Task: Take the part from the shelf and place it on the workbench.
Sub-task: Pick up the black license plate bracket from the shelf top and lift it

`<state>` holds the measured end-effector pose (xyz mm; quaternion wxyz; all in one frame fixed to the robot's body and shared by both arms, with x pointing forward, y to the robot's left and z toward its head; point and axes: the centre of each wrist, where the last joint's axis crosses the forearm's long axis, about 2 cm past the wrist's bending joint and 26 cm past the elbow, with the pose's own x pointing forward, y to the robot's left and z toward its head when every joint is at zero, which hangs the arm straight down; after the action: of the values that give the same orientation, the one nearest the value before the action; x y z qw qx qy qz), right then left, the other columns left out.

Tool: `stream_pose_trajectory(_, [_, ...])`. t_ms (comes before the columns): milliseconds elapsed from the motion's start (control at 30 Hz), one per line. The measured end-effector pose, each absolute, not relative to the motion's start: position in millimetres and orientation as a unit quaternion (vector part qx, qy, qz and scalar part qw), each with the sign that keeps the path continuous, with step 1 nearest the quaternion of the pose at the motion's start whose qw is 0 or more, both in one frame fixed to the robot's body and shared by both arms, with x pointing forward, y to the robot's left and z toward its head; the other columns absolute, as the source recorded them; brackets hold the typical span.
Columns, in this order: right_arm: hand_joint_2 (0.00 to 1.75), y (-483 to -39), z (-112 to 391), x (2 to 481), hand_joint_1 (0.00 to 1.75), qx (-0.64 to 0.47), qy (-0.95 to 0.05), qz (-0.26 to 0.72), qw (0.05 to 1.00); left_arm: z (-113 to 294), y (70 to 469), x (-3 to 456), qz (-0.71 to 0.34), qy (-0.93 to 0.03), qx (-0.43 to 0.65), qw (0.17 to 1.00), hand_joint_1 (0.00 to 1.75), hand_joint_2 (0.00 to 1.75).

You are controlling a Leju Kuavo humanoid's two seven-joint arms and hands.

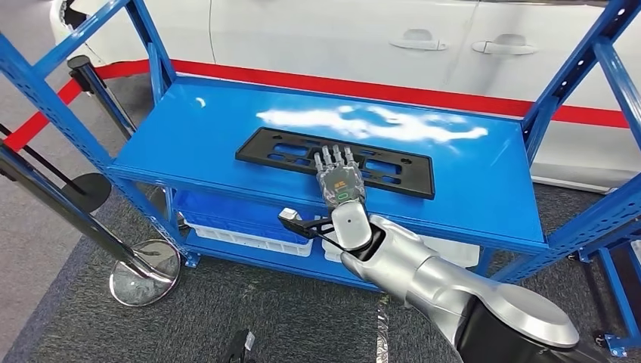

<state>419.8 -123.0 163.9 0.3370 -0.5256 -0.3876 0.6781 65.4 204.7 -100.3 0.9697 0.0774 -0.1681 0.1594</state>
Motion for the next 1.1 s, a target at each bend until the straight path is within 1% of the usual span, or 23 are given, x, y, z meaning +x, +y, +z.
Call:
stream_pose_trajectory(267, [1.75,-150,155,424,0.0,-0.548,-0.349,0.673,0.353,-100,205,66,0.164,-0.166,0.08,0.969,0.0,0.0])
stream_pose_trajectory(467, [1.75,-161,155,428,0.0,-0.558,-0.34,0.669,0.356,-100,207,65,0.163,-0.191,0.108,0.962,0.0,0.0])
stream_pose_trajectory(1100, [1.75,-171,155,430,0.0,-0.566,-0.331,0.665,0.357,-101,211,66,0.165,-0.19,0.113,0.961,0.0,0.0])
